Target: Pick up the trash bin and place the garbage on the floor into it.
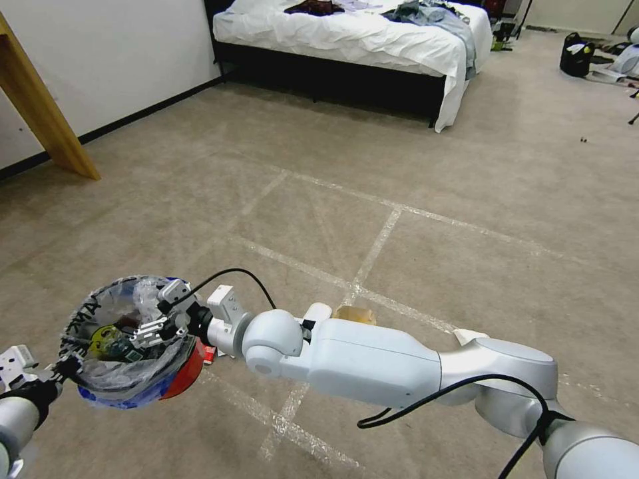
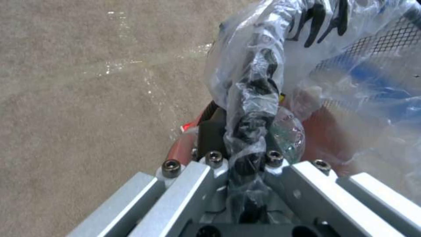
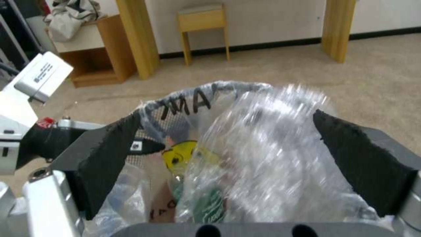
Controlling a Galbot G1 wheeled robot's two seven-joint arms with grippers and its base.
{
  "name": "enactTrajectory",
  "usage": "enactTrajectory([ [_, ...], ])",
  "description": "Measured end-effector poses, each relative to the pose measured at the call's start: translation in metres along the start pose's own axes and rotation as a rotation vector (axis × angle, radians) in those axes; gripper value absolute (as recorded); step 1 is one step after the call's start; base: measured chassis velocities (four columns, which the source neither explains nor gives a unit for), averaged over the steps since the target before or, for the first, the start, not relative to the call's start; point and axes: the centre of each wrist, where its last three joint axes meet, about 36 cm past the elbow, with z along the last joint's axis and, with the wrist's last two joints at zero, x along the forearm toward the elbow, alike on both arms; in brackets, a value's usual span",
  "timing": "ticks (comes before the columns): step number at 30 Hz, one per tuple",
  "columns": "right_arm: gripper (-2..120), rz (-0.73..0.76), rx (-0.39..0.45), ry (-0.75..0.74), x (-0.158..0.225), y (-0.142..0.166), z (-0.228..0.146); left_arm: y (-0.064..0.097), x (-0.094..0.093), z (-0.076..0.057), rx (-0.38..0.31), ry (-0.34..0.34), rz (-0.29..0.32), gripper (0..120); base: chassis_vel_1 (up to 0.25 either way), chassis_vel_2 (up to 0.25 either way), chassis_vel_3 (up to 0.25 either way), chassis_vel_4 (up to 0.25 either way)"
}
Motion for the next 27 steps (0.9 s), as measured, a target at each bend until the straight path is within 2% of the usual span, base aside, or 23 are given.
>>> enactTrajectory([
  [9,100,0.003,-0.001,-0.043,-0.004,0.0,-0.006,0.002,-0.002,0.001,0.0,0.003,-0.003,0,0.0,0.0,0.0,0.0],
  [27,100,0.047,-0.125,-0.211,-0.02,-0.004,-0.041,0.007,-0.004,0.003,0.003,0.009,-0.015,0,0.0,0.0,0.0,0.0],
])
